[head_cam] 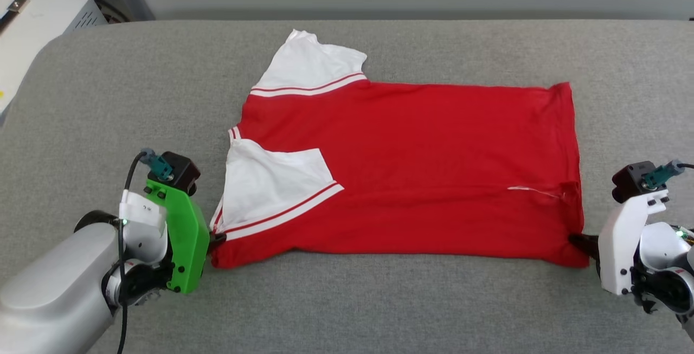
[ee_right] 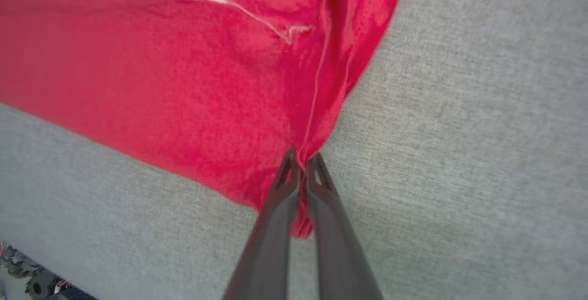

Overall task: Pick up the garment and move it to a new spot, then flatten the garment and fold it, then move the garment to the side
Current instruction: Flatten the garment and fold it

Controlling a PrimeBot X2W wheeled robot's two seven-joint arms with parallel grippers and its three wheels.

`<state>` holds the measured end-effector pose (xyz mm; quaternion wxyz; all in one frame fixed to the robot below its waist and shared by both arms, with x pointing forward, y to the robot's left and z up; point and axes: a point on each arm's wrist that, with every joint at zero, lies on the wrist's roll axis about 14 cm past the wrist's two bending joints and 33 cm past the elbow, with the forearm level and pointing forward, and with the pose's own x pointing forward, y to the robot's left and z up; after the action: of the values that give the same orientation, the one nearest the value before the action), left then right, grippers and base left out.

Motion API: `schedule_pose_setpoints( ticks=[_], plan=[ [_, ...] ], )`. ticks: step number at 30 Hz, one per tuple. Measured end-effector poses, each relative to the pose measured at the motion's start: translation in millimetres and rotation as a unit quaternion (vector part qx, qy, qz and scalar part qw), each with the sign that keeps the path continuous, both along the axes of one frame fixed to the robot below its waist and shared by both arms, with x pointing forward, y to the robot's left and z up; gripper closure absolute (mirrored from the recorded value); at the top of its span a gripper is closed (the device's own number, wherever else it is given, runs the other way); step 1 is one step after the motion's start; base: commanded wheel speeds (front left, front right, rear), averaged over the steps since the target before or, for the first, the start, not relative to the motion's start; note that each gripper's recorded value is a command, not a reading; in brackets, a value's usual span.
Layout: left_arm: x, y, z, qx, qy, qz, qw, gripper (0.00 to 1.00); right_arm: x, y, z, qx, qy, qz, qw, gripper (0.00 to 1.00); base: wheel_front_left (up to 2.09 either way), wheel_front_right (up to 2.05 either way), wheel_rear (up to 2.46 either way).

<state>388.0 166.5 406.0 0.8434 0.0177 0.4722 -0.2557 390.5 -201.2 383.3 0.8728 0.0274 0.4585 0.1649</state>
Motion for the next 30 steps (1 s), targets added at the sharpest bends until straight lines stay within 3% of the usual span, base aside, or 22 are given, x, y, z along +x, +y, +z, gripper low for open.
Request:
schedule_pose_setpoints(
  ticks=[12, 24, 25, 26, 27, 30],
  plan=[
    [-36, -6, 22, -0.018, -0.009, -0.017, 1.000, 1.00, -34, -24, 44, 0.007, -0.046, -0.005, 0.999, 1.00, 0.00, 0.00, 0.00],
    [-54, -2, -33, 0.000, 0.066, 0.006, 0.998, 1.00, -60, -21, -10, 0.007, 0.046, -0.033, 0.998, 1.00, 0.00, 0.00, 0.00],
    [-51, 2, -38, -0.001, 0.067, 0.016, 0.998, 0.16, -56, -20, -13, 0.013, 0.033, -0.044, 0.998, 0.52, 0.00, 0.00, 0.00],
    [-49, 4, -38, -0.002, 0.061, 0.020, 0.998, 0.00, -53, -18, -11, 0.020, 0.025, -0.049, 0.998, 0.44, 0.00, 0.00, 0.00],
    [-47, 6, -36, -0.002, 0.055, 0.026, 0.998, 0.00, -51, -16, -9, 0.026, 0.017, -0.051, 0.998, 0.00, 0.00, 0.00, 0.00],
    [-38, 15, -27, 0.002, 0.026, 0.038, 0.999, 0.00, -42, -14, 4, 0.032, -0.023, -0.052, 0.998, 0.00, 0.00, 0.00, 0.00]
  ],
)
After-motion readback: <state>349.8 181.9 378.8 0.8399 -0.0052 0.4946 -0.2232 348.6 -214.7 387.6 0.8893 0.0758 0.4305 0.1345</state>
